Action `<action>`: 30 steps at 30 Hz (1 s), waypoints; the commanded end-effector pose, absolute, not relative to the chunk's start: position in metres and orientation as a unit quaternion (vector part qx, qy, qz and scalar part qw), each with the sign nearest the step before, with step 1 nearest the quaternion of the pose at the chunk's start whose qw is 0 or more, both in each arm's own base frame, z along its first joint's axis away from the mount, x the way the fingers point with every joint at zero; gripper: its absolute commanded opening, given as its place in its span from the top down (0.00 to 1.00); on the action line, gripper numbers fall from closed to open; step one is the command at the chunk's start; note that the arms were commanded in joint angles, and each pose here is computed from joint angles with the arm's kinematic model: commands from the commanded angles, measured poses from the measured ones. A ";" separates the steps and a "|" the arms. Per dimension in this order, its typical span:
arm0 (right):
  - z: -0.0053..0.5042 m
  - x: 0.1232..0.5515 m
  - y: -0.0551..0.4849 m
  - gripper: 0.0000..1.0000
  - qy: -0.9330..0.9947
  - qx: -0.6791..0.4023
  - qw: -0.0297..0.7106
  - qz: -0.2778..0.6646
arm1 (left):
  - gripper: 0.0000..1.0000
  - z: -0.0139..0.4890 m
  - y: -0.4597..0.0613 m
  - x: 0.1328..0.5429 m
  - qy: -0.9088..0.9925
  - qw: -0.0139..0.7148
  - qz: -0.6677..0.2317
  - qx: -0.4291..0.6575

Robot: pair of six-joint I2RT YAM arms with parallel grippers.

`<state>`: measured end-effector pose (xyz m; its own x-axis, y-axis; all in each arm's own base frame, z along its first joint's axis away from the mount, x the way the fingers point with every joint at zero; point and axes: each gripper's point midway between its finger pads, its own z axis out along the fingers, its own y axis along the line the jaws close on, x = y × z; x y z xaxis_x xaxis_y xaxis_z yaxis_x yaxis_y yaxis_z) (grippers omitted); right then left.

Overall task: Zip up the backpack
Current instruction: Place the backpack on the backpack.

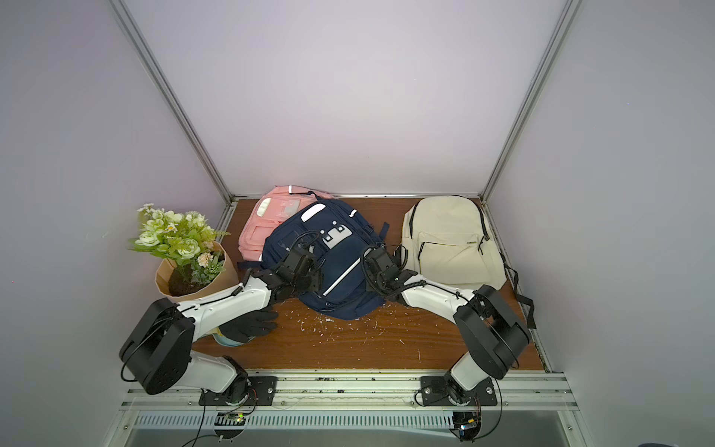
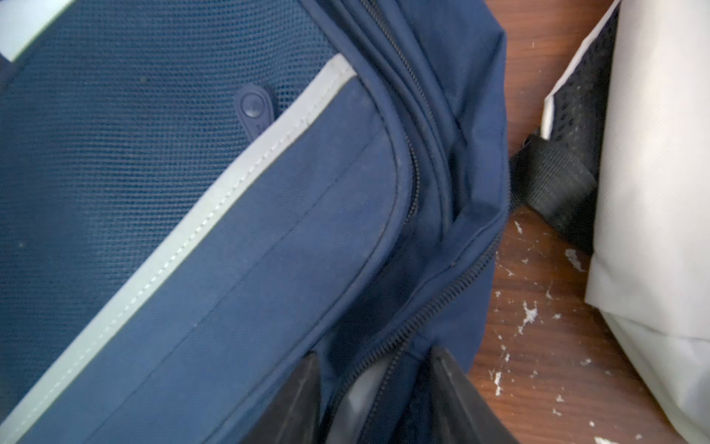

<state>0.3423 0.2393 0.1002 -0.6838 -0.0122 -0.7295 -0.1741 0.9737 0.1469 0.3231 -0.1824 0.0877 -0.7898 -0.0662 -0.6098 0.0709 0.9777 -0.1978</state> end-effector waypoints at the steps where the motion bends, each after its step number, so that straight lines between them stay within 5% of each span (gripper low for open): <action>1: 0.124 0.351 0.250 0.51 0.894 -0.048 0.426 0.130 | 0.33 0.092 -0.183 0.323 0.937 0.330 -0.114 -0.015; 6: 0.129 0.353 0.252 0.52 0.892 -0.050 0.430 0.131 | 0.38 0.064 -0.175 0.328 0.947 0.292 -0.134 -0.027; 16: 0.135 0.384 0.260 0.64 0.887 -0.056 0.441 0.123 | 0.80 0.082 -0.198 0.333 0.931 0.309 -0.195 -0.021; 22: 0.159 0.432 0.256 0.65 0.877 -0.032 0.460 0.132 | 0.95 0.125 -0.217 0.336 0.909 0.350 -0.223 -0.045; 30: 0.204 0.433 0.238 0.56 0.862 0.000 0.485 0.146 | 1.00 0.170 -0.231 0.353 0.880 0.394 -0.249 -0.091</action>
